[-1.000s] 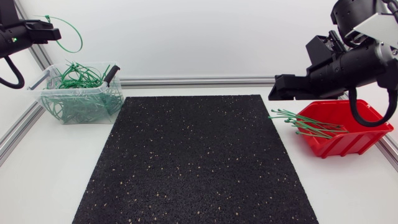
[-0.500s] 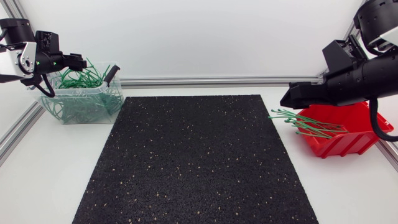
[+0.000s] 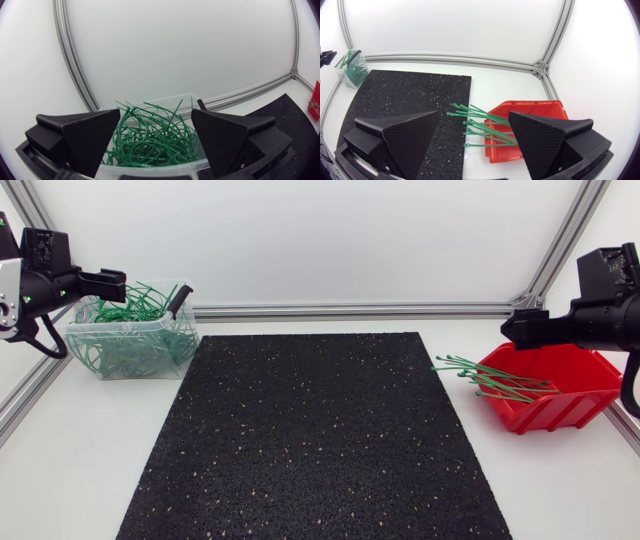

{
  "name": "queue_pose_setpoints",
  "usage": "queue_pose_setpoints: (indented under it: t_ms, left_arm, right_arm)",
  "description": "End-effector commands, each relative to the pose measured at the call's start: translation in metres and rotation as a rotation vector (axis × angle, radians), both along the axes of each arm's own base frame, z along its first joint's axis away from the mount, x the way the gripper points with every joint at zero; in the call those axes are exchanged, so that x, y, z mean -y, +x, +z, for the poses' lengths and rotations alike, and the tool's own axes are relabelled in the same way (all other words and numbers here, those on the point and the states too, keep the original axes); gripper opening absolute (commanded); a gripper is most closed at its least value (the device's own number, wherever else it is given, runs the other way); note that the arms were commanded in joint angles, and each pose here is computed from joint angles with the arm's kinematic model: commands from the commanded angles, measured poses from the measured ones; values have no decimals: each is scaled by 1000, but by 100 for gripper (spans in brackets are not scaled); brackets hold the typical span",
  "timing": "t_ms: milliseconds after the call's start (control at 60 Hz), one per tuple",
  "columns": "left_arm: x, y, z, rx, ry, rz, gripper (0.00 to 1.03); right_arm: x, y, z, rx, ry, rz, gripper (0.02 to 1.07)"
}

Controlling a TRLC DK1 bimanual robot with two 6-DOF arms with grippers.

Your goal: Take a green cable tie from the red box, thread the tail through the head to close it, then place it in the transparent bin on the left.

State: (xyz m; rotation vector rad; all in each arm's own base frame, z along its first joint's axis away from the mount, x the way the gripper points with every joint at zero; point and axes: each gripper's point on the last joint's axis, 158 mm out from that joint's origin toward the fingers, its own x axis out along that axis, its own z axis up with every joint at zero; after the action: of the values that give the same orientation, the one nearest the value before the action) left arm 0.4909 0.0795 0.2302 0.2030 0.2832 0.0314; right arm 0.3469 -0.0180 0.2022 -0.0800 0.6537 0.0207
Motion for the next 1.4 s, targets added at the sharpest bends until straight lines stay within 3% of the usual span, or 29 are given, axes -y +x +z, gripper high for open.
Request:
queue_pose_setpoints:
  t_ms: [0, 567, 1033, 1383]
  left_arm:
    - [4, -19, -8, 1, 14, -3, 100]
    - [40, -134, -33, 77, -44, -18, 100]
    - [67, -198, -52, 193, -145, -47, 100]
    - [75, -217, -68, 190, -170, -42, 100]
  right_arm:
    - [10, -7, -5, 26, -39, -11, 103]
    - [13, -71, 28, 424, -43, -69, 103]
    - [-4, -88, -15, 519, 15, -50, 103]
    - [-15, -92, -48, 588, 68, -35, 103]
